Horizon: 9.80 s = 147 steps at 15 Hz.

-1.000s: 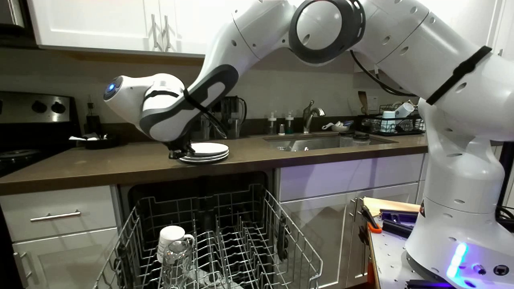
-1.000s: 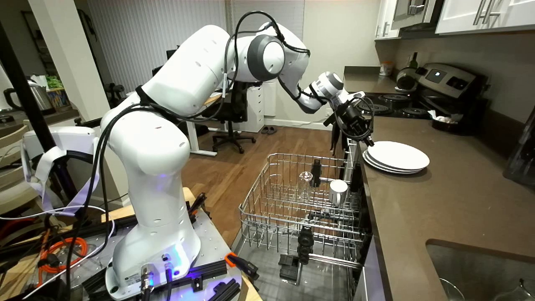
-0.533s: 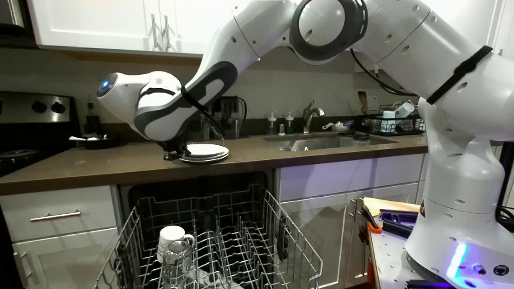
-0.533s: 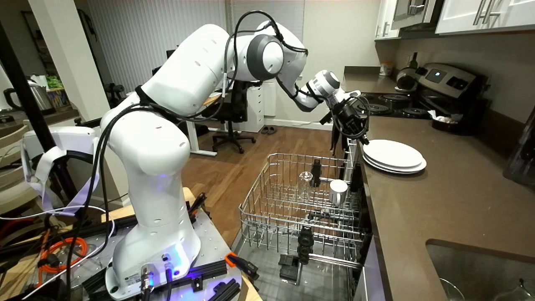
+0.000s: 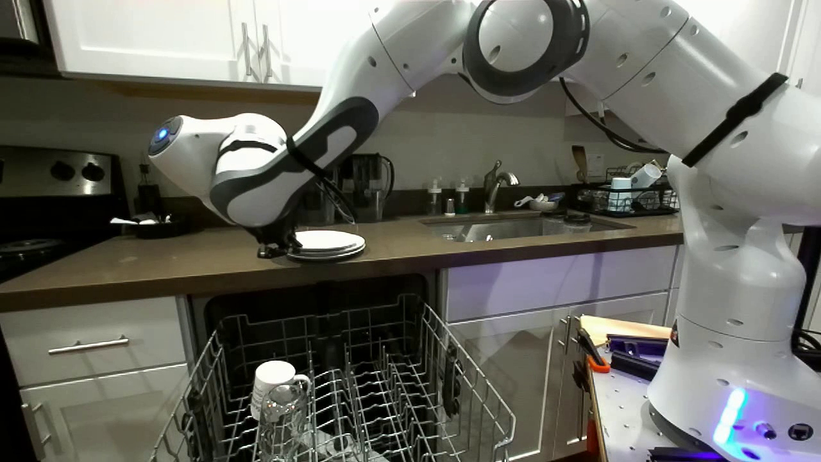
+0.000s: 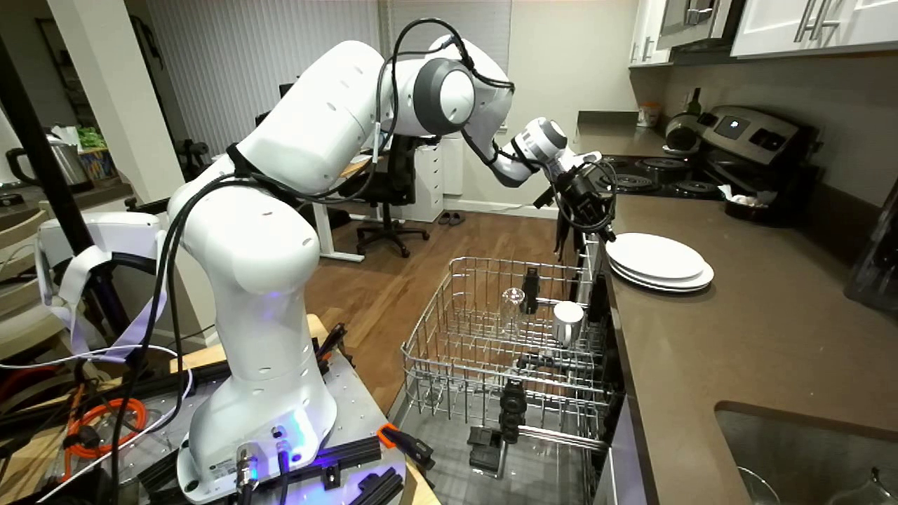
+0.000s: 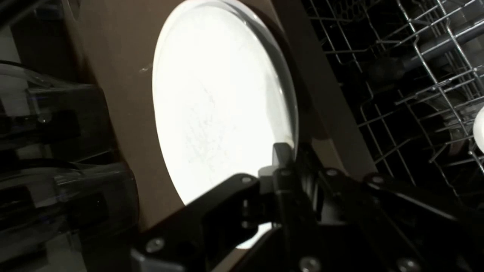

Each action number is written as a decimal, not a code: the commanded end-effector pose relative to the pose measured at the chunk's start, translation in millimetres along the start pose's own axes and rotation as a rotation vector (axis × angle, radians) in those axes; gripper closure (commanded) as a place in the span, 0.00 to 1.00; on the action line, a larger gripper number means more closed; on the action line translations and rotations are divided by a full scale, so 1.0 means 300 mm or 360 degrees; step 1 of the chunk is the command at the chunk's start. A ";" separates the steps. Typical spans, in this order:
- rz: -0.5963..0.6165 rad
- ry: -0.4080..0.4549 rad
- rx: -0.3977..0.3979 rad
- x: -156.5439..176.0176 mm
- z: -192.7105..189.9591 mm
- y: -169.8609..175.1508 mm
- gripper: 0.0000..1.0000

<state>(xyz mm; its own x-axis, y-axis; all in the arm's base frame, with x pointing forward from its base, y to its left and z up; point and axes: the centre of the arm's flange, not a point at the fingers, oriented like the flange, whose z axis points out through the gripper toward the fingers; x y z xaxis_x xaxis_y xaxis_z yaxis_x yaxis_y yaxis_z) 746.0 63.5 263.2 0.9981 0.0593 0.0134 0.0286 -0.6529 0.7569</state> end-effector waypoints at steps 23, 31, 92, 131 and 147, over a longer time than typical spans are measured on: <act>0.0048 0.0124 -0.0066 0.019 0.031 -0.012 0.48; 0.0134 0.0189 -0.0212 0.025 0.041 -0.024 0.96; 0.0235 0.0020 -0.0664 -0.172 -0.152 -0.228 0.94; -0.0474 0.0084 0.0657 -0.880 -0.223 -0.092 0.94; -0.0337 0.0058 0.0592 -0.855 -0.160 -0.095 0.93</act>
<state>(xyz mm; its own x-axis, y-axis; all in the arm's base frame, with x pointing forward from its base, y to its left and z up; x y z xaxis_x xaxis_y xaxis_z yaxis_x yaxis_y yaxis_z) 495.1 95.2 273.3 0.9751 0.2106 -0.0688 0.2177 -0.8526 0.4751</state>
